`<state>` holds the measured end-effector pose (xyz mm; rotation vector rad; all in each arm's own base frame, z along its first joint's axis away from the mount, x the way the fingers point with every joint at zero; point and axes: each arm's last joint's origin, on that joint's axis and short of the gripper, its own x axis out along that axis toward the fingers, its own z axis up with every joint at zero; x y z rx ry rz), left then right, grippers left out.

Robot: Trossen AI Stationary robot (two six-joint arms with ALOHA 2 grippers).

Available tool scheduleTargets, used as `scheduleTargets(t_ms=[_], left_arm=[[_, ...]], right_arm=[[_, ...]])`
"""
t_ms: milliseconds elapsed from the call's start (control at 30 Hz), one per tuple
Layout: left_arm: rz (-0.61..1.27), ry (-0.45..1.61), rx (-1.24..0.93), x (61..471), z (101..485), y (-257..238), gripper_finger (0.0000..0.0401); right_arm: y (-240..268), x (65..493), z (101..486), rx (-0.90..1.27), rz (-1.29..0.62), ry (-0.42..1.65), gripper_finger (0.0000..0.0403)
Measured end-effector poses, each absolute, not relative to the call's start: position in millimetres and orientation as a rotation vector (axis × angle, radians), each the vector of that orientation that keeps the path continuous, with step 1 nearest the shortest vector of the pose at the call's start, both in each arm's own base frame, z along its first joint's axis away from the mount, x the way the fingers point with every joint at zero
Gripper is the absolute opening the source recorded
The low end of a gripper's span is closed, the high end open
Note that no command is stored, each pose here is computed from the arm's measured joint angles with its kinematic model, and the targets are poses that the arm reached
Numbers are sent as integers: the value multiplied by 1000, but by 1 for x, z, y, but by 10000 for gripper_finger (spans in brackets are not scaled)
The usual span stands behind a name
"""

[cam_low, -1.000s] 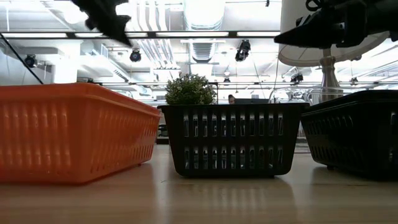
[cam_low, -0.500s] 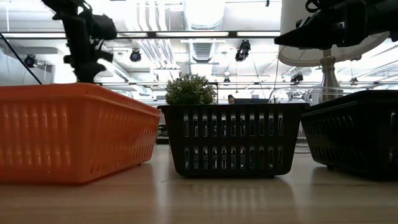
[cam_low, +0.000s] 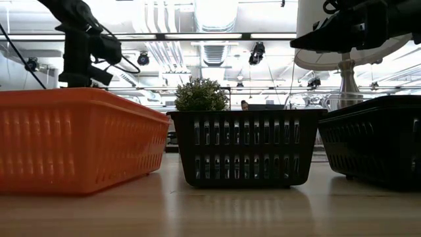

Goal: Stack baskets by color
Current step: Stack the top orange bin on the bottom orange bins

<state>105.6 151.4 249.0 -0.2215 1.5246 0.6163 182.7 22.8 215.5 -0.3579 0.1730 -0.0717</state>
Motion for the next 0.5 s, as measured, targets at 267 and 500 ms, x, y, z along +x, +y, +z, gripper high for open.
scheduleTargets(t_ms=[267, 500], left_arm=[[618, 1510, -93, 108, 234, 157, 146], [489, 1595, 38, 105, 221, 154, 139]], right_arm=[[23, 183, 215, -358, -72, 173, 9], [23, 183, 215, -360, -70, 182, 9]])
